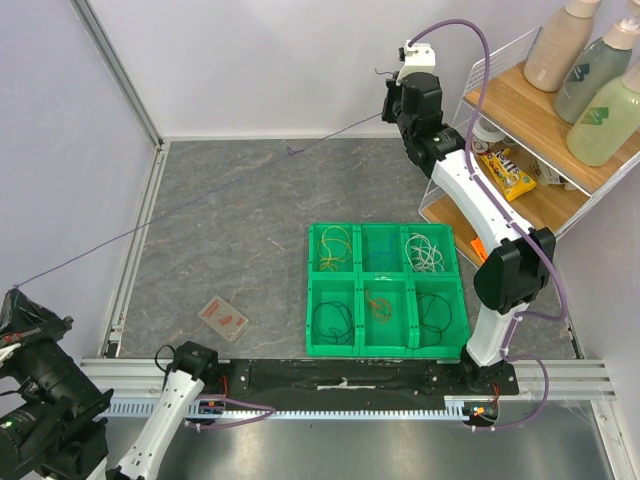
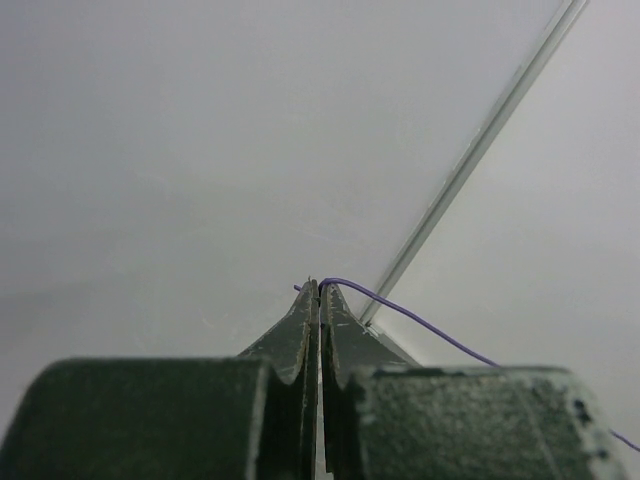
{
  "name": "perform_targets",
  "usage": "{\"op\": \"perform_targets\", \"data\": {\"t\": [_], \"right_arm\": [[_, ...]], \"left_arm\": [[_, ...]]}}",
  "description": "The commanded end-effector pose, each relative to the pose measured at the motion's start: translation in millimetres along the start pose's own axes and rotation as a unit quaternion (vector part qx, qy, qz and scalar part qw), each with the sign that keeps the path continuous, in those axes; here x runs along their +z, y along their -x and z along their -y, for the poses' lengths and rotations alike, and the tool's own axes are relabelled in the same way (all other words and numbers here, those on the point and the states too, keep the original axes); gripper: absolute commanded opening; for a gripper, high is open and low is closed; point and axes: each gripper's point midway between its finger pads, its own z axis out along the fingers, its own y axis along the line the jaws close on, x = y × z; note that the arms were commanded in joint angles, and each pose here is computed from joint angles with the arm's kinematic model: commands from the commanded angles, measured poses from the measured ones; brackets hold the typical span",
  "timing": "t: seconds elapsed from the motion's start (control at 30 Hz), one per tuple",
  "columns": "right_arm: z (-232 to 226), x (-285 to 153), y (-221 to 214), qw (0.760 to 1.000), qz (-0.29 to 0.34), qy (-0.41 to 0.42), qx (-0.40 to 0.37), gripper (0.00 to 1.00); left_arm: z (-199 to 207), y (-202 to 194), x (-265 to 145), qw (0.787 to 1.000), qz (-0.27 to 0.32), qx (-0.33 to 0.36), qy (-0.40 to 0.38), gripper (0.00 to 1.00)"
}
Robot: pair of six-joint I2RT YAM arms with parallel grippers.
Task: Untangle the cables
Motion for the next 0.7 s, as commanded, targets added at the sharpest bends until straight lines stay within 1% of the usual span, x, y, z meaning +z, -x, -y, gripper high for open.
{"op": "perform_targets", "data": {"t": [0.0,0.03,0.1,0.17,0.2,0.23,0.27,0.33,0.37,0.4,0.43,0.47,0.53,0.6,0.67], "right_arm": [[13.2,5.4,6.9,1.0,0.013,-0.02,-0.004,0.0],[8.7,4.6,3.8,1.0,0.008,-0.007,-0.001,0.0],[-5.7,1.6,-4.0,0.999,-0.005,0.035,0.004,0.0],[-22.9,-2.1,-16.6,0.996,-0.025,0.082,0.018,0.0],[-33.1,-4.6,-24.1,0.993,-0.039,0.111,0.022,0.0],[-45.7,-8.1,-32.3,0.987,-0.056,0.146,0.029,0.0],[-55.6,-12.7,-41.8,0.981,-0.075,0.174,0.037,0.0],[-86.1,-28.6,-57.0,0.96,-0.106,0.253,0.059,0.0],[-105.4,-40.9,-65.6,0.946,-0.122,0.293,0.063,0.0],[-132.1,-59.0,-71.9,0.929,-0.137,0.34,0.06,0.0],[-150.5,-71.5,-79.9,0.917,-0.148,0.365,0.055,0.0],[-171.5,-86.7,-86.3,0.904,-0.16,0.394,0.05,0.0],[-207.3,-114.3,-102.5,0.874,-0.189,0.444,0.055,0.0],[-240.4,-139.3,-118.8,0.842,-0.216,0.488,0.08,0.0],[-266.9,-163.5,-139.0,0.808,-0.239,0.53,0.099,0.0]], "left_arm": [[-17.3,13.6,-2.5,1.0,0.018,0.006,0.023,0.02],[-9.3,9.5,-2.3,1.0,0.011,0.003,0.003,0.02],[21.3,-9.8,-2.3,0.998,-0.021,0.008,-0.065,0.02],[62.6,-43.4,-5.1,0.988,-0.08,0.003,-0.133,0.02],[87.0,-65.7,-8.3,0.978,-0.12,0.005,-0.168,0.02],[111.7,-90.7,-15.3,0.964,-0.164,0.014,-0.211,0.02],[138.0,-118.8,-24.0,0.944,-0.214,0.023,-0.252,0.02],[179.0,-166.8,-42.2,0.901,-0.301,0.03,-0.309,0.02],[198.5,-189.8,-53.5,0.875,-0.348,0.031,-0.335,0.02],[214.5,-211.0,-59.3,0.856,-0.386,0.032,-0.342,0.02],[229.6,-226.1,-65.5,0.837,-0.415,0.026,-0.354,0.02],[241.7,-237.4,-69.1,0.824,-0.435,0.02,-0.361,0.02],[261.5,-258.7,-73.4,0.804,-0.471,0.01,-0.364,0.02],[274.5,-272.7,-73.4,0.794,-0.494,0.0,-0.353,0.02],[278.6,-288.5,-73.3,0.791,-0.511,-0.007,-0.336,0.02]]}}
